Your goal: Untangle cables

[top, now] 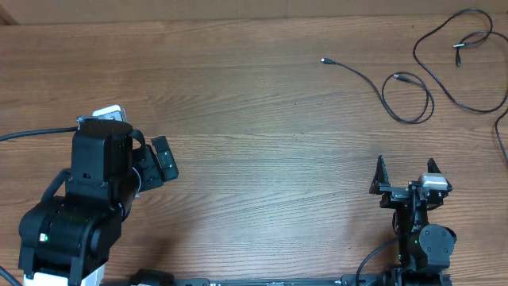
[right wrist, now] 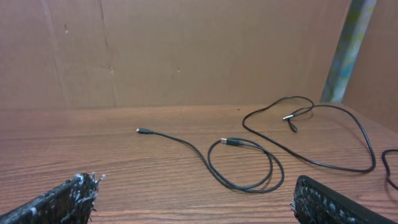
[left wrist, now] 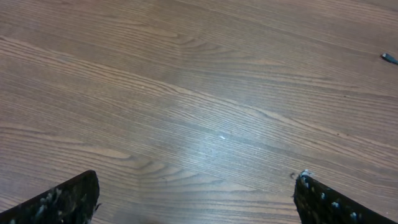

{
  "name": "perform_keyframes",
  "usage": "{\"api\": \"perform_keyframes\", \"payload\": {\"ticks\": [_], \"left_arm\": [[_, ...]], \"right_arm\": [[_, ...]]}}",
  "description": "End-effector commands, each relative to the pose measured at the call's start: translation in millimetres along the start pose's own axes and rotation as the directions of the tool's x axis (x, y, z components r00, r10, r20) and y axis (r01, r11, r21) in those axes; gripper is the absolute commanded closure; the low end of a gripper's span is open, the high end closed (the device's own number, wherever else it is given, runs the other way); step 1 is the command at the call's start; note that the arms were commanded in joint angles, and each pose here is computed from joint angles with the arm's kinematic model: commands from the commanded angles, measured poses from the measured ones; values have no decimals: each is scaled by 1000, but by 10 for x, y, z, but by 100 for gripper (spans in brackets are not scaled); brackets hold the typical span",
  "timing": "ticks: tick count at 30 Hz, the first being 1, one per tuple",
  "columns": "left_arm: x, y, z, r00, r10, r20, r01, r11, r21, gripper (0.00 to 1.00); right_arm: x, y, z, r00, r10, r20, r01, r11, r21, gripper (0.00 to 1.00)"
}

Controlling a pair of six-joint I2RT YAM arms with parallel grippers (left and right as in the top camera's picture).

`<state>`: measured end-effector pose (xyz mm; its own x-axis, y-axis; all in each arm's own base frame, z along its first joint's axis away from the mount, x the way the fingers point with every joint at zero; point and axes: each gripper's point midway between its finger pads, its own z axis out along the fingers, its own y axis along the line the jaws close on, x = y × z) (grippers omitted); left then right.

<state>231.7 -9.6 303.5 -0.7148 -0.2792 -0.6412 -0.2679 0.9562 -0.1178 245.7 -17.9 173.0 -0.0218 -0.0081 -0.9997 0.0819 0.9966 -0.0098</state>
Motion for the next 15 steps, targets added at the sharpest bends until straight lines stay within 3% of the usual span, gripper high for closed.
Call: {"api": "perform_keyframes", "payload": {"ticks": [1,9,15], "left_arm": [[17,-6,-13,1000,15,1,-15,1000,9,1],[15,40,-187,998,-1,58,-1,999,34,1],[26,204,-533,983,-58,176,47,997,67,0]], "right_arm": [[26,24,2,1000,-1,1,1,1000,-11,0],[25,24,2,1000,-1,1,1,1000,-11,0],[26,24,2,1000,-1,1,1,1000,-11,0]]}}
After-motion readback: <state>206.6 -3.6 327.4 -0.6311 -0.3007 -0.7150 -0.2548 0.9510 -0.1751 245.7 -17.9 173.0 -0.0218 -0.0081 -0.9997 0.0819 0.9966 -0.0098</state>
